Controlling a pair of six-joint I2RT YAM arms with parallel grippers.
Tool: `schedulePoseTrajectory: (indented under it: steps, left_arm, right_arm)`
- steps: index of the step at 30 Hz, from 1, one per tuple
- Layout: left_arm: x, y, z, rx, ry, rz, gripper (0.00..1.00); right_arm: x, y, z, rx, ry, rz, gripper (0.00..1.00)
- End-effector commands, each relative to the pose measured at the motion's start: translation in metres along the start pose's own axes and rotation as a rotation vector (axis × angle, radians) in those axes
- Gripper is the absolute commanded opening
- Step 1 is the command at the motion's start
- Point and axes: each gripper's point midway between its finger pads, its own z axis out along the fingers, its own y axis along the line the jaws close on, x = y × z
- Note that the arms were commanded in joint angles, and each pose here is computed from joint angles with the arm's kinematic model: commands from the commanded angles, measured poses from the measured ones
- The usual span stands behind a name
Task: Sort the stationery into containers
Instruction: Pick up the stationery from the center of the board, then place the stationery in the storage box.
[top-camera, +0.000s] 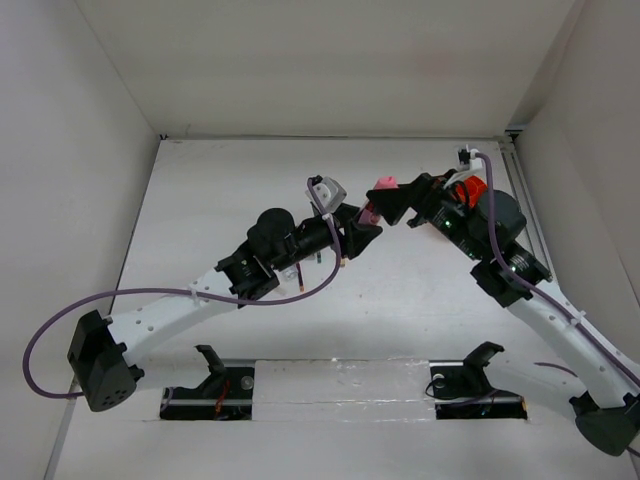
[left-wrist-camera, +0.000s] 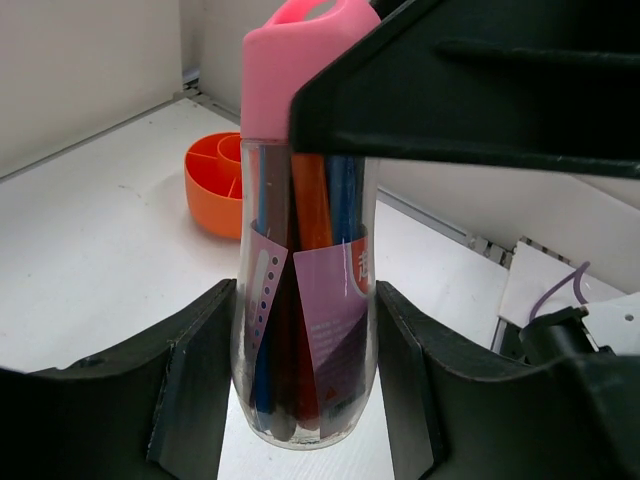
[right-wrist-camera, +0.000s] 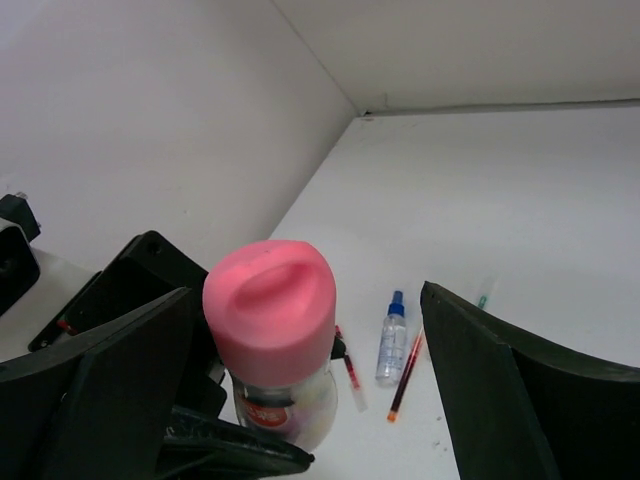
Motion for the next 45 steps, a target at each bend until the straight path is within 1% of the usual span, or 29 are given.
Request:
schedulePoseTrajectory:
  steps: [1, 3, 6, 9, 10, 12, 14, 15, 16, 18, 19, 20, 24, 26, 27, 28, 30, 31, 32, 33, 34, 35, 36, 37, 38, 40, 41, 42, 45]
  left_arm:
    - [-0.039, -0.018, 0.0, 0.076, -0.121, 0.032, 0.0]
    - [-0.041, -0.018, 0.0, 0.078, -0.129, 0.033, 0.0]
    - [-0.042, -0.017, 0.002, 0.067, -0.132, 0.033, 0.0]
    - [-0.043, -0.015, 0.002, 0.058, -0.134, 0.032, 0.0]
    - [-0.043, -0.013, 0.002, 0.049, -0.136, 0.031, 0.0]
    - [-0.044, -0.009, 0.002, 0.026, -0.141, 0.039, 0.0]
    - [-0.043, -0.004, 0.005, 0.0, -0.133, 0.025, 0.0]
    - [-0.044, 0.002, 0.005, -0.034, -0.141, 0.023, 0.11]
    - [-0.045, 0.004, 0.005, -0.052, -0.146, -0.001, 0.48]
    - [-0.043, 0.011, 0.002, -0.099, -0.139, -0.029, 0.97]
    - [-0.041, 0.016, 0.002, -0.126, -0.134, -0.031, 1.0]
    - [-0.049, 0.016, -0.001, -0.135, -0.148, -0.04, 1.0]
    - [-0.047, 0.027, -0.012, -0.222, -0.113, -0.104, 1.0]
    - [-0.046, 0.039, -0.019, -0.313, -0.108, -0.174, 1.0]
    - [-0.05, 0.042, -0.024, -0.343, -0.112, -0.197, 1.0]
    - [-0.042, 0.047, -0.03, -0.388, -0.07, -0.216, 1.0]
    - [-0.039, 0.059, -0.043, -0.481, -0.071, -0.258, 1.0]
    - [-0.042, 0.063, -0.052, -0.515, -0.081, -0.273, 1.0]
    - [-0.031, 0.076, -0.066, -0.612, -0.052, -0.276, 1.0]
    - [-0.029, 0.082, -0.075, -0.668, -0.057, -0.33, 1.0]
    - [-0.037, 0.084, -0.086, -0.711, -0.076, -0.363, 1.0]
    - [-0.022, 0.094, -0.105, -0.798, -0.013, -0.373, 1.0]
    - [-0.022, 0.097, -0.116, -0.844, -0.013, -0.392, 1.0]
    - [-0.024, 0.1, -0.125, -0.869, -0.012, -0.412, 1.0]
    - [-0.028, 0.102, -0.136, -0.88, -0.016, -0.424, 1.0]
    - [-0.021, 0.103, -0.156, -0.929, 0.037, -0.399, 1.0]
    - [-0.026, 0.103, -0.167, -0.944, 0.028, -0.393, 1.0]
    - [-0.018, 0.106, -0.181, -0.987, 0.069, -0.369, 1.0]
    - [-0.018, 0.115, -0.209, -1.069, 0.068, -0.313, 1.0]
  right_arm:
    - [-0.016, 0.025, 0.009, -0.087, -0.061, 0.013, 0.99]
    - [-0.012, 0.028, 0.013, -0.102, -0.047, 0.025, 0.99]
    - [-0.004, 0.026, 0.019, -0.108, -0.03, 0.036, 0.87]
    - [-0.006, 0.028, 0.019, -0.114, -0.038, 0.044, 0.48]
    - [-0.006, 0.028, 0.019, -0.114, -0.038, 0.044, 0.23]
    - [-0.006, 0.028, 0.019, -0.114, -0.038, 0.044, 0.02]
    - [-0.006, 0.028, 0.019, -0.114, -0.038, 0.044, 0.0]
    - [-0.006, 0.028, 0.019, -0.114, -0.039, 0.032, 0.0]
    - [-0.007, 0.026, 0.02, -0.104, -0.046, 0.033, 0.0]
    - [-0.011, 0.02, 0.02, -0.091, -0.056, -0.003, 0.0]
    - [-0.013, 0.016, 0.02, -0.079, -0.064, -0.005, 0.0]
    - [-0.02, 0.005, 0.02, -0.06, -0.077, -0.021, 0.0]
    - [-0.033, -0.03, 0.03, 0.005, -0.083, -0.094, 0.0]
    - [-0.037, -0.05, 0.039, 0.029, -0.067, -0.151, 0.0]
    - [-0.052, -0.065, 0.039, 0.061, -0.086, -0.181, 0.0]
    - [-0.05, -0.081, 0.047, 0.076, -0.061, -0.206, 0.0]
    - [-0.063, -0.108, 0.047, 0.087, -0.042, -0.307, 0.0]
    - [-0.073, -0.114, 0.048, 0.088, -0.047, -0.349, 0.0]
    - [-0.071, -0.135, 0.051, 0.114, -0.023, -0.402, 0.0]
    - [-0.075, -0.148, 0.049, 0.144, -0.024, -0.429, 0.0]
    - [-0.089, -0.168, 0.04, 0.219, -0.054, -0.453, 0.0]
    - [-0.096, -0.181, 0.038, 0.267, -0.067, -0.484, 0.0]
    - [-0.103, -0.19, 0.035, 0.303, -0.094, -0.507, 0.0]
    - [-0.12, -0.205, 0.03, 0.379, -0.15, -0.528, 0.0]
    - [-0.122, -0.217, 0.031, 0.41, -0.145, -0.54, 0.0]
    - [-0.131, -0.232, 0.03, 0.437, -0.142, -0.56, 0.0]
    - [-0.14, -0.246, 0.023, 0.473, -0.15, -0.559, 0.0]
    - [-0.136, -0.257, 0.023, 0.483, -0.133, -0.55, 0.0]
    - [-0.14, -0.283, 0.017, 0.547, -0.126, -0.546, 0.0]
